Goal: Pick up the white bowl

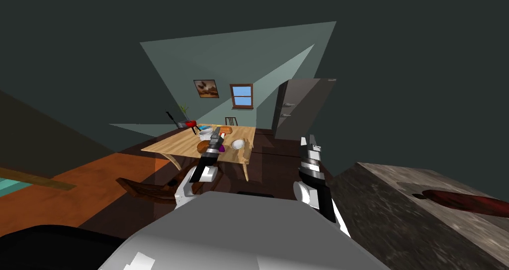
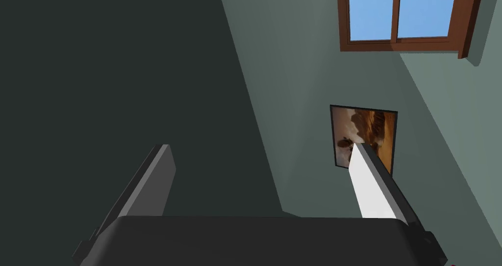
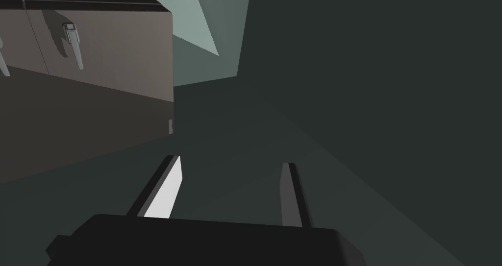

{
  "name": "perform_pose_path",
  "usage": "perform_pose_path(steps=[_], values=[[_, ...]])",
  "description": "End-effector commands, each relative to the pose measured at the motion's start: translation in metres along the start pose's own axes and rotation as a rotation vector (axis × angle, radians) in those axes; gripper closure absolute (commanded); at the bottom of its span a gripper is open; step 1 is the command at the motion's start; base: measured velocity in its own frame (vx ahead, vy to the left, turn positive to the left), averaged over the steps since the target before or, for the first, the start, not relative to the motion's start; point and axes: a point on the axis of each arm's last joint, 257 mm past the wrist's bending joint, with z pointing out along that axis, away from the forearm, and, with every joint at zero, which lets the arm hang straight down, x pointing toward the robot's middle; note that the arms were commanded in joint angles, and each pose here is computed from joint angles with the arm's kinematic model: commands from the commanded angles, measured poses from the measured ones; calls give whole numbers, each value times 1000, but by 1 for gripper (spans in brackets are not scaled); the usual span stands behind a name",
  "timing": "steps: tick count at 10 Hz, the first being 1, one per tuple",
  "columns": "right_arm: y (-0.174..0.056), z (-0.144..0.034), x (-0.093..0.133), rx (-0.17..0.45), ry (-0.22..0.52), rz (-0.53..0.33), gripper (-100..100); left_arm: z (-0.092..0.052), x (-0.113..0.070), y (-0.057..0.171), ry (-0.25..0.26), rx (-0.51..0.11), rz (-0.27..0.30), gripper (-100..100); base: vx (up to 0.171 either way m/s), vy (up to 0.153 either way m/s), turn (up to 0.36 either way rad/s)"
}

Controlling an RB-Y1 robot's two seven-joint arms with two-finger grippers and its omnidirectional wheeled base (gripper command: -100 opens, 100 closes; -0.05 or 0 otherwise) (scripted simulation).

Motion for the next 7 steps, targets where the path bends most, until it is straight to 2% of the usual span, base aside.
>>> perform_pose_path(steps=[1,4,5,6,7], values=[[0,0,0,0,0,0,0,2,-3,11,-5,-37,-4,-100,-3,-100,46],[0,0,0,0,0,0,0,7,-16,43,-24,-130,-19,-100,14,-109,73],[0,0,0,0,0,0,0,6,-16,46,-25,-141,-19,-100,12,-95,52],[0,0,0,0,0,0,0,7,-23,62,-36,-183,-27,-100,2,-111,81],[0,0,0,0,0,0,0,6,-23,65,-37,-197,-28,-100,6,-96,41]])
